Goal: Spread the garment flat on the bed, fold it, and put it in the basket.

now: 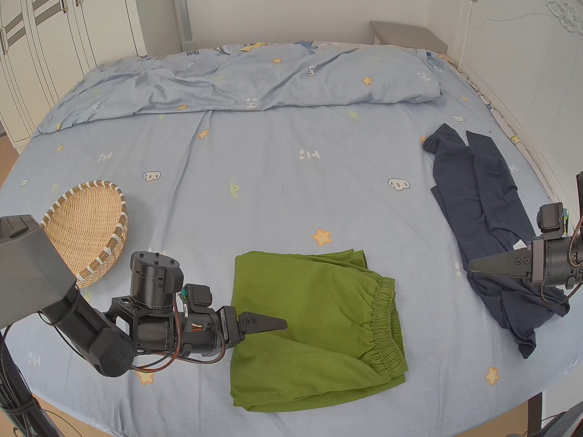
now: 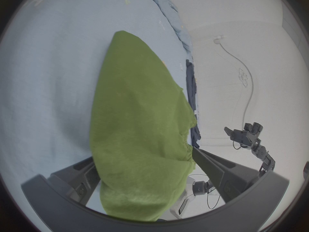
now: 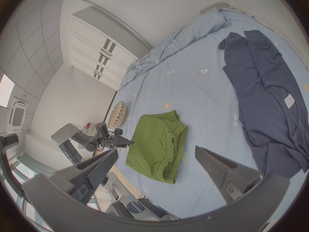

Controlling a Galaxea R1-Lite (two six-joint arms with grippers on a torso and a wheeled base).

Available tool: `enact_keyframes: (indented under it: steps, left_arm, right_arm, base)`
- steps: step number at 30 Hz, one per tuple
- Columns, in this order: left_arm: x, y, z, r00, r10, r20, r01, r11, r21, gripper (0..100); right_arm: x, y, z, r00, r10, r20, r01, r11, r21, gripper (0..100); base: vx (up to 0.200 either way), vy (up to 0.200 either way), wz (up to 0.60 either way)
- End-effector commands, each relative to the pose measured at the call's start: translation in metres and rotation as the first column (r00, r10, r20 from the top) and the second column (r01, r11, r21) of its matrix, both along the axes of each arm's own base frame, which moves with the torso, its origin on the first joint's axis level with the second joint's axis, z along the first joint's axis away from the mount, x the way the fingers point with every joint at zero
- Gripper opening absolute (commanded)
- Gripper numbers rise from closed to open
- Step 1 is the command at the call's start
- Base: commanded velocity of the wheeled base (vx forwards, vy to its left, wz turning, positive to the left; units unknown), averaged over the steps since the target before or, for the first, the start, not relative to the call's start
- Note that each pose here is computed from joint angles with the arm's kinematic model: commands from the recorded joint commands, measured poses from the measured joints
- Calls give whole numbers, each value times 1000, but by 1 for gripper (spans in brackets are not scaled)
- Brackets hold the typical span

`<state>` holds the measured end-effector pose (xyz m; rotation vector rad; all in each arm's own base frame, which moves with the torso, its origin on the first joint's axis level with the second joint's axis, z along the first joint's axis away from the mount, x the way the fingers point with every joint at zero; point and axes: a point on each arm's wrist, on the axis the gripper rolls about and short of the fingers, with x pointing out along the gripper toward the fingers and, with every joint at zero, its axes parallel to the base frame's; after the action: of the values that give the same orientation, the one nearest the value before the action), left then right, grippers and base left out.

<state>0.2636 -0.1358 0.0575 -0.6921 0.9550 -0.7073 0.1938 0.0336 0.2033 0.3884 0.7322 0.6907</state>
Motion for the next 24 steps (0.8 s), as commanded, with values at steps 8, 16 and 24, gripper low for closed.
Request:
enact_keyframes:
  steps: [8, 16, 24]
  left_arm:
    - [-5, -25, -22, 996, -92, 6, 92, 995, -25, 100]
    - [-3, -24, -25, 996, -84, -3, 84, 996, -20, 0]
    - [17, -10, 37, 999, -12, 41, 14, 999, -51, 0]
  right_arm:
    - [0, 3, -1, 1000, 14, -4, -14, 1000, 0, 100]
    - [0, 3, -2, 1000, 14, -7, -14, 1000, -1, 100]
    - [0, 3, -1, 1000, 13, -7, -13, 1000, 0, 100]
  base:
    - [0, 0, 0]
    - [0, 0, 0]
    - [0, 0, 0]
